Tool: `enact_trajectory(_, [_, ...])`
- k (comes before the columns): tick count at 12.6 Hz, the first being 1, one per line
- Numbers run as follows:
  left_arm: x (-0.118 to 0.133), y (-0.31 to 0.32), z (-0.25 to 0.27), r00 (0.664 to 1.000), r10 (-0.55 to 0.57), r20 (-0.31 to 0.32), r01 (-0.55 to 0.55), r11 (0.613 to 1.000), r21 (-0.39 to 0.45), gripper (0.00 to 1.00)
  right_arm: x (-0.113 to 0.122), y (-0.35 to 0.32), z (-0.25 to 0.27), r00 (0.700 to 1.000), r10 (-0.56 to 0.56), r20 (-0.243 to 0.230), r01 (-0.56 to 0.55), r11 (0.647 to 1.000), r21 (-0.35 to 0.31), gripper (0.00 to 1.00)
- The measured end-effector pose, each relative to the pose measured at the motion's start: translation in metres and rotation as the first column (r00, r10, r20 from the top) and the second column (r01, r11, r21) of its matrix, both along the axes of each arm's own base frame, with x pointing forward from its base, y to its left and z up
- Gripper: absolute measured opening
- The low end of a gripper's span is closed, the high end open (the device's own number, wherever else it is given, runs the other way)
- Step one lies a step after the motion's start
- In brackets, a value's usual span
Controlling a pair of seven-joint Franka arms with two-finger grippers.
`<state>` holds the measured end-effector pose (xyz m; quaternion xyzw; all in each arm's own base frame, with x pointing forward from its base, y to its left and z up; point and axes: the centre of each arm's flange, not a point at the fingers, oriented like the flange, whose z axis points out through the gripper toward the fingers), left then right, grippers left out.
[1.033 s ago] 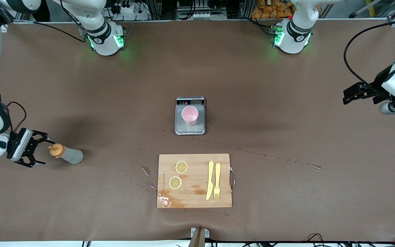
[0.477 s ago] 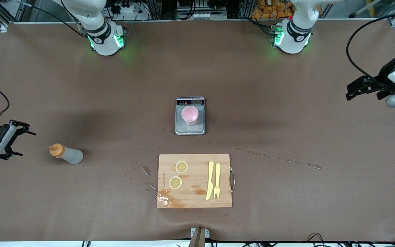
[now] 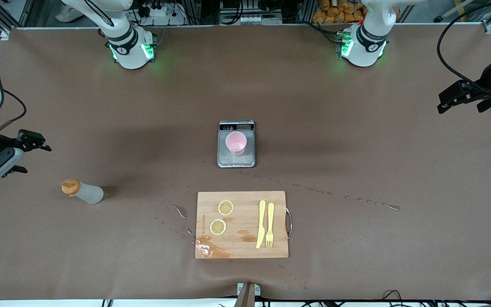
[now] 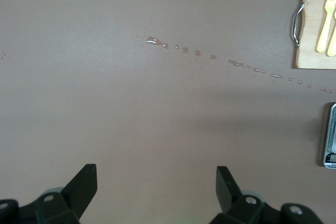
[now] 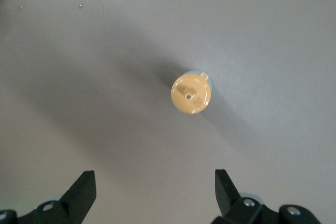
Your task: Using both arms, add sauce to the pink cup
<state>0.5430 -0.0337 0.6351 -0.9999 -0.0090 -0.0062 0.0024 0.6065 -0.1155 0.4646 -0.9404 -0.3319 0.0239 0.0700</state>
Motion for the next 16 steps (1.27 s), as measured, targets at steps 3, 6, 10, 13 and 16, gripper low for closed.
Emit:
enact_trajectory(3, [-0.001,0.0,0.0,1.0,0.001,-0.005,-0.001,1.0,0.0,1.0,-0.023,-0.016,0.038,0.983,-0.181,-0.016,0.181,0.983,-0.036,1.0])
enact_trajectory(6, [-0.001,0.0,-0.001,1.0,0.0,-0.008,0.0,1.0,0.0,1.0,-0.049,-0.02,0.077,0.941,-0.338,-0.031,0.336,0.941,-0.045,1.0])
enact_trajectory(10, [-0.002,0.001,-0.002,1.0,0.0,-0.018,0.0,1.0,0.001,1.0,-0.064,0.009,0.115,0.83,-0.558,-0.008,0.556,0.827,-0.084,1.0])
enact_trajectory(13, [-0.002,0.0,0.007,1.0,-0.001,0.0,0.001,1.0,0.0,1.0,-0.07,0.06,0.14,0.759,-0.651,0.011,0.645,0.75,-0.144,1.0])
enact_trajectory(16, [-0.008,0.0,0.017,1.0,-0.001,0.007,0.001,1.0,0.001,1.0,-0.075,0.075,0.174,0.761,-0.649,0.028,0.645,0.751,-0.142,1.0])
